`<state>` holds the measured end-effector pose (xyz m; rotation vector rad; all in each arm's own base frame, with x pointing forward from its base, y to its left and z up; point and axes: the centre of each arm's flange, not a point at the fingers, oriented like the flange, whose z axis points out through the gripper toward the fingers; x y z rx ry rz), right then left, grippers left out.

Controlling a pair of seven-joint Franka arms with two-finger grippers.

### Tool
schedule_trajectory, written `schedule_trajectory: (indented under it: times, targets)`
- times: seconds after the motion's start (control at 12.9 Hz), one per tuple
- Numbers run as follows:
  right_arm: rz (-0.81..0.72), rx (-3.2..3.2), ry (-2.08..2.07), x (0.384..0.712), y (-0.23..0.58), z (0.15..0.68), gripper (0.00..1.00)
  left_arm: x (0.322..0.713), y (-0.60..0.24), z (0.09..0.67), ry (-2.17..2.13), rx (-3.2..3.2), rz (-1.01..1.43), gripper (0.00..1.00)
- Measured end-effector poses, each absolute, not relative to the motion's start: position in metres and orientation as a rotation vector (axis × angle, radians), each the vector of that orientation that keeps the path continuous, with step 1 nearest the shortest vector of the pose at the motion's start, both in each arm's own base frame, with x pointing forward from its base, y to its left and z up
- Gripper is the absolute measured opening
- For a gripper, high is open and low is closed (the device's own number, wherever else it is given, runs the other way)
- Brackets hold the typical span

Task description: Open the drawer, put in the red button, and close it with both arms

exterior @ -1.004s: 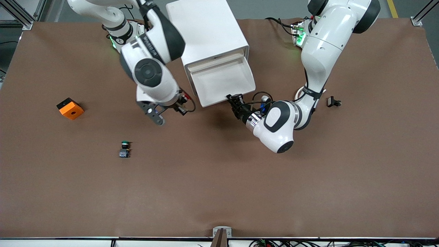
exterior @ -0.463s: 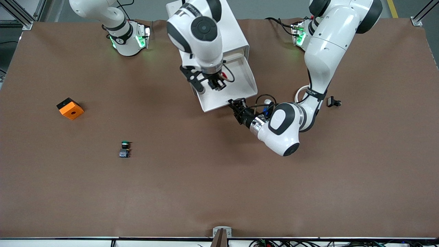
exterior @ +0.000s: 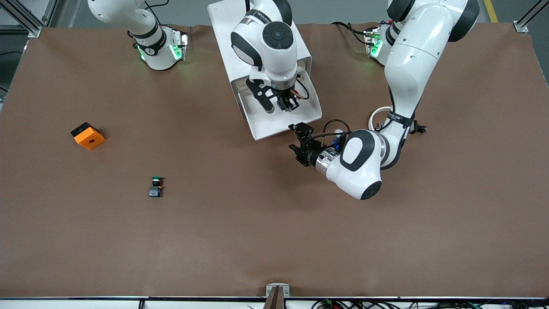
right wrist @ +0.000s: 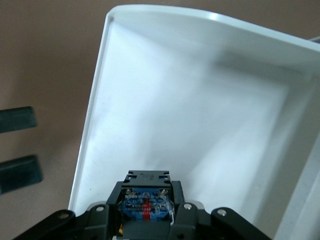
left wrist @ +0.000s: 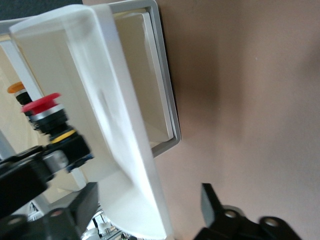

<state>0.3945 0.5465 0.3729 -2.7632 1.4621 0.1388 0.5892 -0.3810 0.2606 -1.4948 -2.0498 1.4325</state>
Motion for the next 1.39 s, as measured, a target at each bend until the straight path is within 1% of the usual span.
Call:
schedule_trajectory:
  times: [0.08, 0.23, 0.31, 0.39, 0.46, 0.62, 0.77, 0.85, 1.0, 1.24, 1.31, 1.39]
  targets:
    - [0.133, -2.756, 1.464, 0.398, 0.546, 0.376, 0.49, 0.595, -0.377, 0.272, -2.03, -1.551, 1.447, 1.0]
    - [0.11, -2.748, 1.453, 0.402, 0.547, 0.383, 0.7, 0.611, -0.358, 0.293, -1.985, -1.693, 1.501, 1.0]
    - [0.104, -2.742, 1.449, 0.404, 0.548, 0.387, 0.78, 0.619, -0.346, 0.303, -1.979, -1.76, 1.518, 1.0]
    - [0.099, -2.738, 1.439, 0.405, 0.548, 0.391, 0.93, 0.628, -0.334, 0.316, -1.98, -1.837, 1.522, 1.0]
    - [0.093, -2.744, 1.413, 0.407, 0.549, 0.395, 1.0, 0.637, -0.32, 0.332, -1.982, -1.922, 1.518, 1.0]
    - [0.088, -2.799, 1.332, 0.415, 0.543, 0.4, 1.0, 0.652, -0.286, 0.37, -1.991, -2.097, 1.471, 1.0]
    - [0.098, -2.886, 1.217, 0.435, 0.524, 0.408, 1.0, 0.657, -0.261, 0.399, -1.976, -2.228, 1.347, 1.0]
    - [0.106, -2.925, 1.155, 0.448, 0.511, 0.414, 1.0, 0.655, -0.255, 0.407, -1.939, -2.301, 1.23, 1.0]
    - [0.116, -2.986, 1.022, 0.479, 0.478, 0.425, 1.0, 0.647, -0.255, 0.42, -1.808, -2.433, 0.919, 1.0]
    - [0.114, -3.076, 0.78, 0.53, 0.406, 0.448, 1.0, 0.628, -0.272, 0.456, -1.427, -2.635, 0.406, 1.0]
    - [0.114, -3.097, 0.697, 0.546, 0.377, 0.457, 1.0, 0.622, -0.277, 0.473, -1.293, -2.682, 0.282, 1.0]
    - [0.113, -3.114, 0.616, 0.561, 0.347, 0.466, 1.0, 0.615, -0.28, 0.487, -1.202, -2.703, 0.208, 1.0]
